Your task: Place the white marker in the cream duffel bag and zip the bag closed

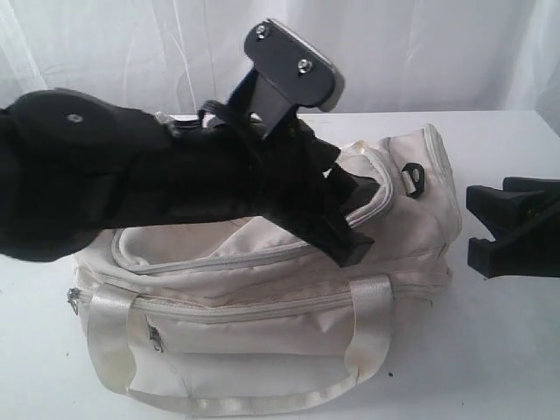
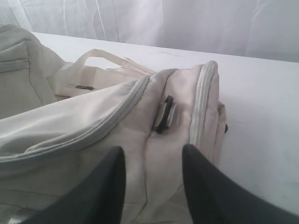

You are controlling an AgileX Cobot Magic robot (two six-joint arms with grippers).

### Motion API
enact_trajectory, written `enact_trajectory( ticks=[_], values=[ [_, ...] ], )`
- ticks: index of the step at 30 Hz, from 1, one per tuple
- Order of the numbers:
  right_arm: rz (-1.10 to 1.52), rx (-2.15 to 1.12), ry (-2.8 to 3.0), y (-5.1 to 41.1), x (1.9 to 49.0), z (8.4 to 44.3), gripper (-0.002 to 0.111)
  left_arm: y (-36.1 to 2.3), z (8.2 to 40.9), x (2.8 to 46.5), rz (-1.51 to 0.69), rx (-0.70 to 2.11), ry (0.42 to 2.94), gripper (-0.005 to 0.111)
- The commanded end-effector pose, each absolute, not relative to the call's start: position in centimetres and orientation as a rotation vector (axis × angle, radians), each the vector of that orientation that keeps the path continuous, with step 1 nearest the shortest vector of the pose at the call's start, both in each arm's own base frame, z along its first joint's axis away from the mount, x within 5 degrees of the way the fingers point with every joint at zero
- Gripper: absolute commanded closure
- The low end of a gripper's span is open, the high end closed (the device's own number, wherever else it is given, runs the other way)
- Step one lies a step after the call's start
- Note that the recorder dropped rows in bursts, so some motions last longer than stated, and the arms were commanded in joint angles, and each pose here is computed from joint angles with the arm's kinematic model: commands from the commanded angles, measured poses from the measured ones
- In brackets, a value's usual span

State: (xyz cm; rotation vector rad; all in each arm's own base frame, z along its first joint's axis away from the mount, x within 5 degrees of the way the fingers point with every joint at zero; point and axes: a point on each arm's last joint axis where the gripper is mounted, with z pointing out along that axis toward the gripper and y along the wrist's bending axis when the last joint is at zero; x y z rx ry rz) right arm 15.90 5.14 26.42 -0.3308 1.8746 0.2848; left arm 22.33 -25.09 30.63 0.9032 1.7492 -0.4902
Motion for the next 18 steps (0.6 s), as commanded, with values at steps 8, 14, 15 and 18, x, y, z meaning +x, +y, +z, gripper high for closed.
enact_trajectory(
  ticks=[8,14,15,18],
  values=[
    [0.367,-0.409,1.845,6.0,16.1,26.9,0.072,-19.5,30.7,21.0,-0.192,0.722,1.752,0.05],
    [0.462,-0.456,1.81,7.4,18.8,29.1,0.108,-19.5,30.5,21.1,-0.22,0.677,1.773,0.062],
    [0.476,-0.453,1.812,7.6,19.4,29.3,0.108,-19.6,30.6,21.1,-0.221,0.677,1.769,0.067],
    [0.527,-0.47,1.819,8.4,21.1,29.6,0.108,-19.7,30.7,21.2,-0.197,0.711,1.725,0.085]
  ],
)
